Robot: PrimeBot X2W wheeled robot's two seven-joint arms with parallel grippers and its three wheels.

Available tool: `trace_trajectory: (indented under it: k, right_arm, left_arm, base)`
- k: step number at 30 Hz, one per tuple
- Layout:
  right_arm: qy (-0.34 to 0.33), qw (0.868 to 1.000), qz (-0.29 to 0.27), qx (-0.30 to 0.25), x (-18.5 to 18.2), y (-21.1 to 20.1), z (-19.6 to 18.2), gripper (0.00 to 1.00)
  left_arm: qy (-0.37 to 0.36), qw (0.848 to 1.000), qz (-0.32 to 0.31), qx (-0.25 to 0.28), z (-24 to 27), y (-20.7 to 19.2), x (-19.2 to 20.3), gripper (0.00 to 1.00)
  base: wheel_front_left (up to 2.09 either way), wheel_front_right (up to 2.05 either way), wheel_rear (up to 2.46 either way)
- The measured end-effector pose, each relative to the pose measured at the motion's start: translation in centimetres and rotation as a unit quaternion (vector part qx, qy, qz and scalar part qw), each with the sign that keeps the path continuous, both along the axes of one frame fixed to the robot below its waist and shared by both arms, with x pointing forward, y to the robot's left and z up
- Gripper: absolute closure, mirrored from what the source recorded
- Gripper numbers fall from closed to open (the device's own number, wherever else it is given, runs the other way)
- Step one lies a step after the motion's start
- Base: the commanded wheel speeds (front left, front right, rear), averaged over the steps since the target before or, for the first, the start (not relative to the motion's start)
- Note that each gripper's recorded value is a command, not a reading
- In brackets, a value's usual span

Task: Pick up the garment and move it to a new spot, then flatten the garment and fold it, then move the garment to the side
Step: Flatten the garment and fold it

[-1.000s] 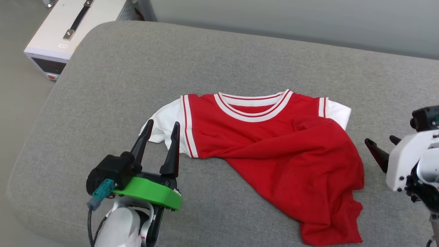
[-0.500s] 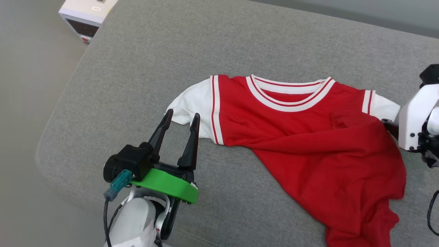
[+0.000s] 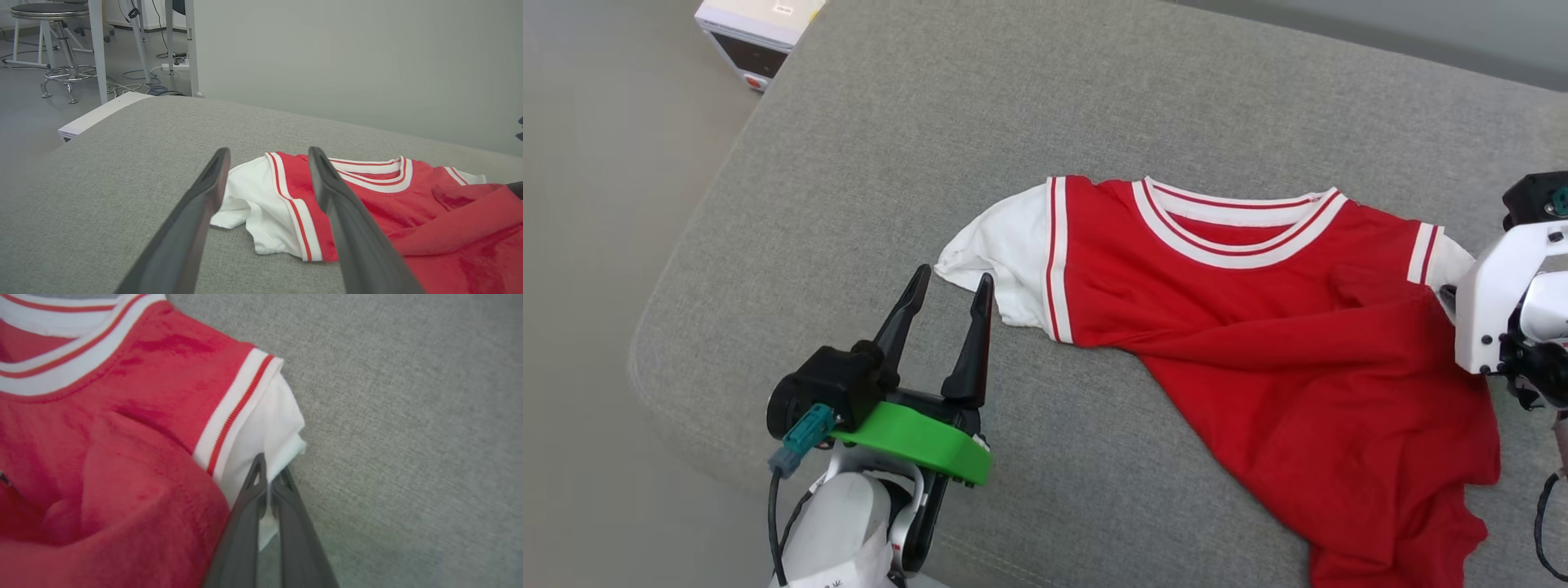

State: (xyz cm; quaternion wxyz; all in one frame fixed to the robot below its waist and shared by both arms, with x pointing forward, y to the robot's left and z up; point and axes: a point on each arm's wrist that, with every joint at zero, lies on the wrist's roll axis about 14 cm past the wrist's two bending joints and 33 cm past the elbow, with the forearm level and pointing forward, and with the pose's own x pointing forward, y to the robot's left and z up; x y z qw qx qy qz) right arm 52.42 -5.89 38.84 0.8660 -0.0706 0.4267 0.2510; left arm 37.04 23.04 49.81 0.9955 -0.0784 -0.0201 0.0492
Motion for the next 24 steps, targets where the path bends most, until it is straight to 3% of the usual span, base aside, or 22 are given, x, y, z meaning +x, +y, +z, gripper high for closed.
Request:
trace_trajectory:
  k: [9,19,24]
  right_arm:
    - [-0.069,0.997,-0.034,-0.031,-1.2,-6.4,2.7,1.0]
    - [-0.125,0.977,-0.102,-0.139,-3.5,-18.5,7.3,1.0]
    - [-0.119,0.971,-0.126,-0.168,-3.9,-21.3,6.4,1.0]
  left_arm:
    - [-0.019,0.999,-0.027,-0.006,1.0,-1.6,0.1,0.0]
    - [-0.037,0.997,-0.075,-0.008,1.9,-4.3,0.6,0.0]
    - [-0.027,0.996,-0.089,-0.009,1.3,-5.1,1.1,0.0]
  base:
    - [0.0,0.0,0.0]
    - [0.0,0.0,0.0]
    - [0.0,0.0,0.0]
